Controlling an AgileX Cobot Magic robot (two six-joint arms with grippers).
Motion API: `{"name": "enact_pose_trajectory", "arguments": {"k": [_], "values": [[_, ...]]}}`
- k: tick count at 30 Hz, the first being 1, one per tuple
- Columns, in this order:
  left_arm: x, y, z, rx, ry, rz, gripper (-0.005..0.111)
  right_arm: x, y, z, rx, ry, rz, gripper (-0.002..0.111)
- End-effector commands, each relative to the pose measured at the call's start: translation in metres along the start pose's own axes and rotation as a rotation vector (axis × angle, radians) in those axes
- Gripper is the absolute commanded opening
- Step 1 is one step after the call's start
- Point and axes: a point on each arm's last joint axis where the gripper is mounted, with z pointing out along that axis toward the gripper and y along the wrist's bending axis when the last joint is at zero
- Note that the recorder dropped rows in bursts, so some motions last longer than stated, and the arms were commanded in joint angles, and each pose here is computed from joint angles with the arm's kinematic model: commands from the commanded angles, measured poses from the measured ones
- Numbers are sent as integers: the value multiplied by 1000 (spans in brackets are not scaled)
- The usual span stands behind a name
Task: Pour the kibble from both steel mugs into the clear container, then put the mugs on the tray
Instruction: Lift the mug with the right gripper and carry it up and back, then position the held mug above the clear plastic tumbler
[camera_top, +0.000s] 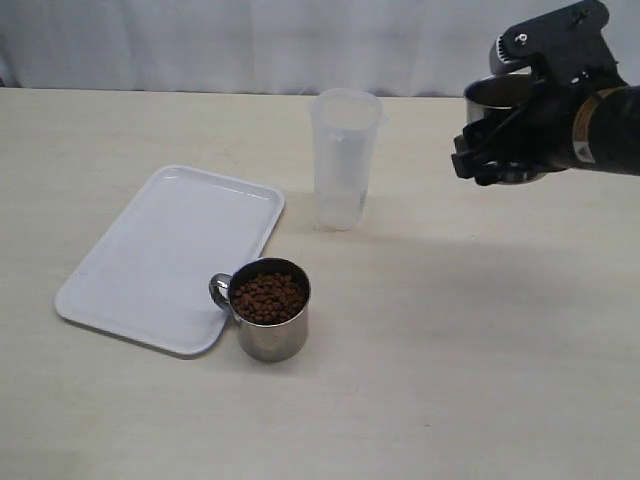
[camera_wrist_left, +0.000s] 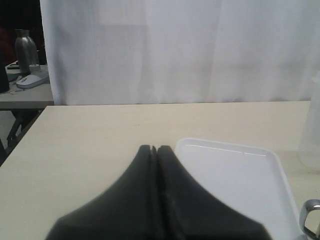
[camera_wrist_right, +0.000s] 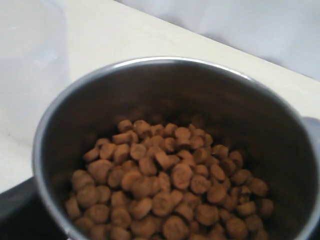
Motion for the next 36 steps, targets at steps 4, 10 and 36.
{"name": "enact_pose_trajectory", "arguments": {"k": [4,10,36], "values": [[0,0,0,3,-5,-12,0,-24,6,11,42,-3,-93,5],[0,0,0,3,-5,-12,0,-56,36,19,165,-5,-242,5],[-1,0,0,3,-12,-12,0,-77,68,52,304,-162,-635,5]]}}
